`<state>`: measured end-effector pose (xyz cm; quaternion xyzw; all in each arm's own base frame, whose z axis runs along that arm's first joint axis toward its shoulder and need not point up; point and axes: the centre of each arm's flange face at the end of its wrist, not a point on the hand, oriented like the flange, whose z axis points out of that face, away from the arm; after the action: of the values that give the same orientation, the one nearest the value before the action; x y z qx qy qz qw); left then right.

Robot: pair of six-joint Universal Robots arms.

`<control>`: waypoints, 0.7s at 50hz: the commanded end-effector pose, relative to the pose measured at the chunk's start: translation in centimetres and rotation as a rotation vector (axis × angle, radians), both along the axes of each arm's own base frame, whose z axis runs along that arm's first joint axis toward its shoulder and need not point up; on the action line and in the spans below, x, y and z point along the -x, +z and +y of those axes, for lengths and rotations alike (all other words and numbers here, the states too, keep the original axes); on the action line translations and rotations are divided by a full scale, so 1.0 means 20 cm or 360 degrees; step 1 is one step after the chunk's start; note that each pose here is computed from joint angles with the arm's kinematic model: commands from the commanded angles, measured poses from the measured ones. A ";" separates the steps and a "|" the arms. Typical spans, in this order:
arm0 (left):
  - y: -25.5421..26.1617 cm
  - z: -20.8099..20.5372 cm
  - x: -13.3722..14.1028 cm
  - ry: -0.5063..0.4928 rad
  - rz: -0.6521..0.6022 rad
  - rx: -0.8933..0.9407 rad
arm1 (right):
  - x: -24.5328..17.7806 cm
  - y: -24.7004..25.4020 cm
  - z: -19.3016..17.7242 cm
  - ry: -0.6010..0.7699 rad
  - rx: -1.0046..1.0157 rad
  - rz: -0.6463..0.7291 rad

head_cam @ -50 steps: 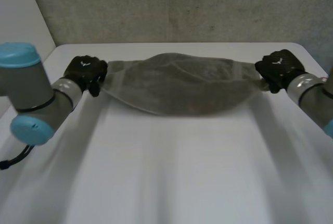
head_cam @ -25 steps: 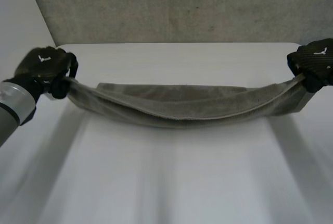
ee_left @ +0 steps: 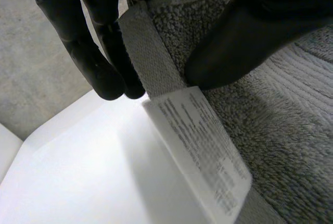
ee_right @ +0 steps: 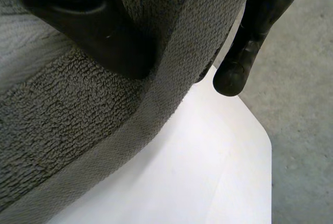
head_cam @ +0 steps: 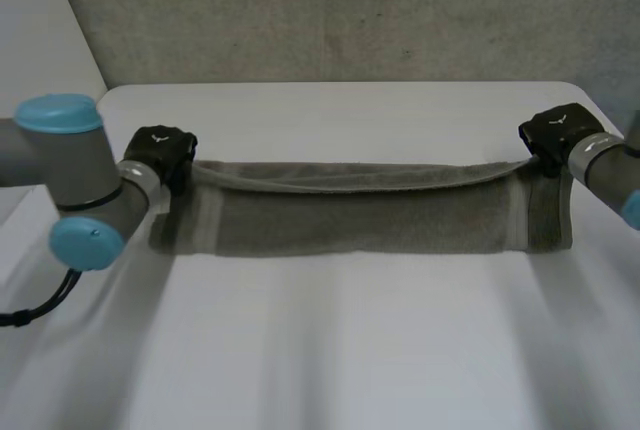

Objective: Fold the towel.

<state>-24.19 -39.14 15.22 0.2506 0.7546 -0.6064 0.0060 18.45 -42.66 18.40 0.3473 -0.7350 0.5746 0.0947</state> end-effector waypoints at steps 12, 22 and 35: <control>-0.10 -0.12 0.19 0.0071 -0.0069 0.0000 | -0.05 -0.14 -0.17 -0.0178 0.0051 -0.0101; 0.03 -0.10 0.20 0.0065 -0.0035 0.0036 | -0.06 -0.07 -0.14 -0.0177 0.0055 -0.0168; 0.27 0.07 0.14 0.0041 -0.0001 0.0059 | -0.06 0.17 0.17 0.0045 0.0029 -0.0197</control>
<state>-27.46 -39.53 19.06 0.2384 0.7479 -0.6190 0.0247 19.45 -42.29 20.95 0.2924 -0.7315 0.6116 0.0731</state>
